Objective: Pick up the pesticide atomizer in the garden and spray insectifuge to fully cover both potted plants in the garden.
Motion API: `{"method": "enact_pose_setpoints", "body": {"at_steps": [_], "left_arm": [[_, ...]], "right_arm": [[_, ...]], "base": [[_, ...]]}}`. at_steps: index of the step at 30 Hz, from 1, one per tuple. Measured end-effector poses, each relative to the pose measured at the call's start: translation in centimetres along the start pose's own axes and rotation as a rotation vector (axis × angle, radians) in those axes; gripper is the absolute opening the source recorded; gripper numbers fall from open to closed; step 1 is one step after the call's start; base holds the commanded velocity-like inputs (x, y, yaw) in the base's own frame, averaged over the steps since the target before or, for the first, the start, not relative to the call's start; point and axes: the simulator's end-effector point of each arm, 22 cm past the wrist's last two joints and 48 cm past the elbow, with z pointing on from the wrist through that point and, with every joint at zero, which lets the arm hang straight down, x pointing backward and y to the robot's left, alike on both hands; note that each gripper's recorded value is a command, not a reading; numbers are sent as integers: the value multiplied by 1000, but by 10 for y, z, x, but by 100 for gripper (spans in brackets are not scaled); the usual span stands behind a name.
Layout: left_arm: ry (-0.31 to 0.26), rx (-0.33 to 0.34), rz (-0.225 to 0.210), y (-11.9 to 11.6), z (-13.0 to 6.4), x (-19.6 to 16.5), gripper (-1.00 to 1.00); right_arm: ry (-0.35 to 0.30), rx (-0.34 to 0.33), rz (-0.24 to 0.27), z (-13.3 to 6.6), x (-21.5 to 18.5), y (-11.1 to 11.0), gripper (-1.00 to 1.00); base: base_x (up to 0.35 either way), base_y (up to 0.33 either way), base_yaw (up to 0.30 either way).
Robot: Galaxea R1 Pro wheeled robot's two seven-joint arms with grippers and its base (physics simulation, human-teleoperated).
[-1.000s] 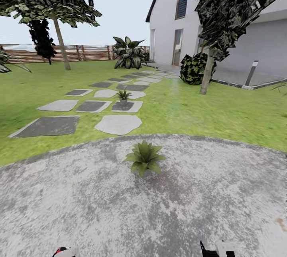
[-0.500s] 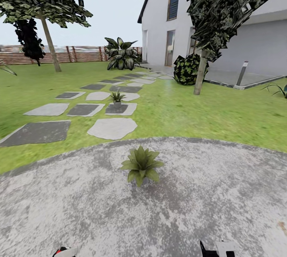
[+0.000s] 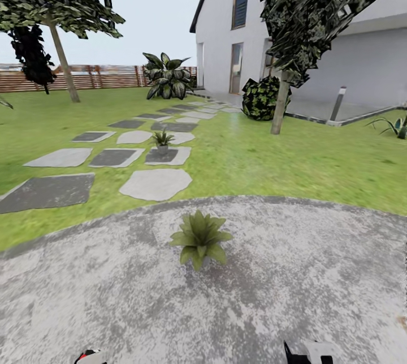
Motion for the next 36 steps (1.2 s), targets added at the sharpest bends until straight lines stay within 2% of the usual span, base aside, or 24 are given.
{"method": "enact_pose_setpoints", "body": {"at_steps": [19,27,31,34,35,36], "left_arm": [[-1,2,0,-1,0,0,-100],[-2,21,17,-6,0,0,-100],[-9,69,64,-17,0,-2,-100],[-15,146,111,-35,0,-4,-100],[-15,203,136,-48,-2,-3,-100],[-10,307,174,-69,-7,0,-100]], "right_arm": [[1,0,0,0,0,0,100],[0,-2,-1,0,0,0,100],[-2,-10,-7,1,-1,2,100],[-6,-21,-15,1,-3,5,100],[-10,-33,-29,2,-5,8,100],[-28,-67,-70,5,-12,17,100]], "base": [[231,254,-262],[20,25,-144],[1,1,-10],[0,0,-2],[0,0,0],[0,0,0]]}}
